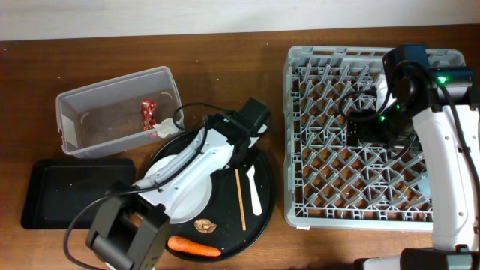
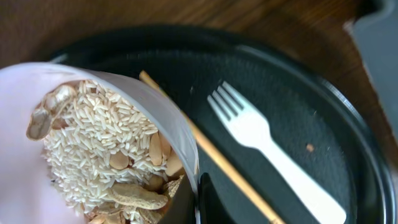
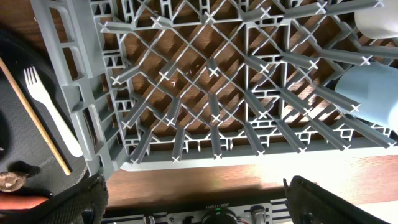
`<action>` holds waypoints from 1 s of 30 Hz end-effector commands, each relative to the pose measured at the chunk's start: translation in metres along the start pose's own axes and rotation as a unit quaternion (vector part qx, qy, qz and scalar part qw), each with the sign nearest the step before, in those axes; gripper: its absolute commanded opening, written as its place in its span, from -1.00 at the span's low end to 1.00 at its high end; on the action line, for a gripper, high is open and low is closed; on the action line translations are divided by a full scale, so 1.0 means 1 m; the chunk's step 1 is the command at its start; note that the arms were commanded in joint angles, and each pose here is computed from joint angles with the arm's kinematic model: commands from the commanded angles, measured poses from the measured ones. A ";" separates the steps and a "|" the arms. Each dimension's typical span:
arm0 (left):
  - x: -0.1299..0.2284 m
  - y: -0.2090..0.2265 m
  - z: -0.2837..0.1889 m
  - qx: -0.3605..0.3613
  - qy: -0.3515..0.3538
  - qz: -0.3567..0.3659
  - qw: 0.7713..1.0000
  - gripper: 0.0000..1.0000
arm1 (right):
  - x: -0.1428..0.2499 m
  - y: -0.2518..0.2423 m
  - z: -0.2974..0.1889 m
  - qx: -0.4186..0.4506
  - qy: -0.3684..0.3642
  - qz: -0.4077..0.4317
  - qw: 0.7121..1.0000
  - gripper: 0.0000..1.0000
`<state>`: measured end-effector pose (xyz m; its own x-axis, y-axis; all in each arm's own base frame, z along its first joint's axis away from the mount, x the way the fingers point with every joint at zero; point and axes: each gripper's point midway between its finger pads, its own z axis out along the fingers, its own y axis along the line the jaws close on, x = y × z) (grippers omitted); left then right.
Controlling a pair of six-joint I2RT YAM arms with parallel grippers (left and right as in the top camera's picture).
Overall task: Sort waste into correct bins and load items into the dishwasher rack
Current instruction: 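Lift the pink bowl with the left gripper toward the black tray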
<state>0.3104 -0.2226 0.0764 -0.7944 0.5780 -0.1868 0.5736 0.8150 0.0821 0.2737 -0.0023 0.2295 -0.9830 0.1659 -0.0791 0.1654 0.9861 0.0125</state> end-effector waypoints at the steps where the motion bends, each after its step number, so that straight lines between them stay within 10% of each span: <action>1: -0.003 0.027 -0.039 -0.007 -0.035 -0.061 0.997 -0.99 | 0.002 -0.005 -0.003 0.009 -0.007 0.005 1.000 0.89; 15: 0.076 0.112 -0.087 0.009 -0.005 -0.246 0.969 -0.99 | 0.003 -0.009 -0.003 0.019 -0.004 0.002 1.000 0.89; 30: 0.148 0.177 -0.069 0.173 -0.082 -0.418 0.888 -0.99 | 0.005 -0.009 -0.003 0.020 0.000 0.001 1.000 0.89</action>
<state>0.2799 0.0178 0.1235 -0.9551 -0.2582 -0.1452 -0.2080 0.9335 -0.2920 0.2704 -0.0061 0.2292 -0.9843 0.1621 -0.0695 0.1633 0.9865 -0.0121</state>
